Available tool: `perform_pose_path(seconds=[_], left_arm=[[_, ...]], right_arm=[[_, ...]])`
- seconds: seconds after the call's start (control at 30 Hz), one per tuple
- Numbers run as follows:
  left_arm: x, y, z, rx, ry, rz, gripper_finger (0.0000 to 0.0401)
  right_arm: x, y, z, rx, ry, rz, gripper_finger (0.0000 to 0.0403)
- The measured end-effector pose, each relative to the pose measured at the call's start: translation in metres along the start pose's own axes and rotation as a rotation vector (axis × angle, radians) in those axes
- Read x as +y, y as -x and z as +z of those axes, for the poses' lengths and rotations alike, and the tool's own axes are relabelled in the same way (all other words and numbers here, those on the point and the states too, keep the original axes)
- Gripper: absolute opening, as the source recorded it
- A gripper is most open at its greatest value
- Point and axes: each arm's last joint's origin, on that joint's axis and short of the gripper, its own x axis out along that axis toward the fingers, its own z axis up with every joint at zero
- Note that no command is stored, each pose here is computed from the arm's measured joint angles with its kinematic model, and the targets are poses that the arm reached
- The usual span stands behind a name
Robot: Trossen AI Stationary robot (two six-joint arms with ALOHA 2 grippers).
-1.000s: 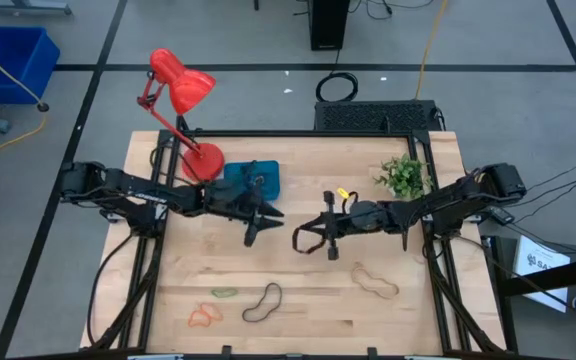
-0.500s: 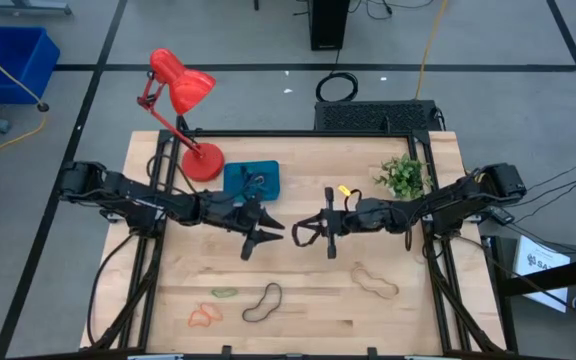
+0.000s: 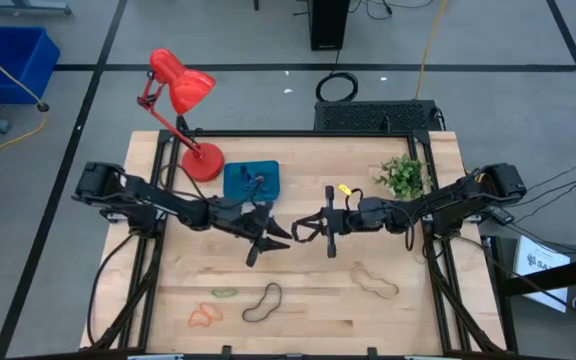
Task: Pick and place rubber bands into bin
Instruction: Put the black rubber band into the blue bin
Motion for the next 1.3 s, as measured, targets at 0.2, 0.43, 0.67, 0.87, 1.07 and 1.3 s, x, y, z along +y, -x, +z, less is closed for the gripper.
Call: perform_pose_path(seconds=[0.2, 0.43, 0.67, 0.87, 1.07, 1.3], left_arm=[[0.003, -0.01, -0.006, -0.058, -0.002, -0.017, 0.0134], [0.002, -0.028, -0.001, -0.063, -0.004, -0.055, 0.0128], [-0.002, -0.033, 0.001, -0.029, -0.055, -0.061, 0.0044], [-0.002, -0.033, 0.0, -0.024, -0.082, -0.059, 0.0013], [-0.002, -0.033, 0.0, -0.017, -0.079, -0.057, 0.0008], [-0.001, -0.034, -0.004, 0.015, -0.066, -0.033, 0.0007]], right_arm=[[0.0, 0.0, 0.0, -0.001, -0.001, 0.0, 0.0], [0.0, 0.0, -0.001, 0.005, -0.002, 0.001, 0.0], [0.001, 0.0, -0.004, 0.036, -0.006, 0.007, 0.0], [0.001, 0.0, -0.004, 0.038, -0.009, 0.007, 0.0], [0.002, 0.0, -0.004, 0.043, -0.01, 0.011, 0.0009], [0.002, 0.0, -0.005, 0.048, -0.067, 0.014, 0.0056]])
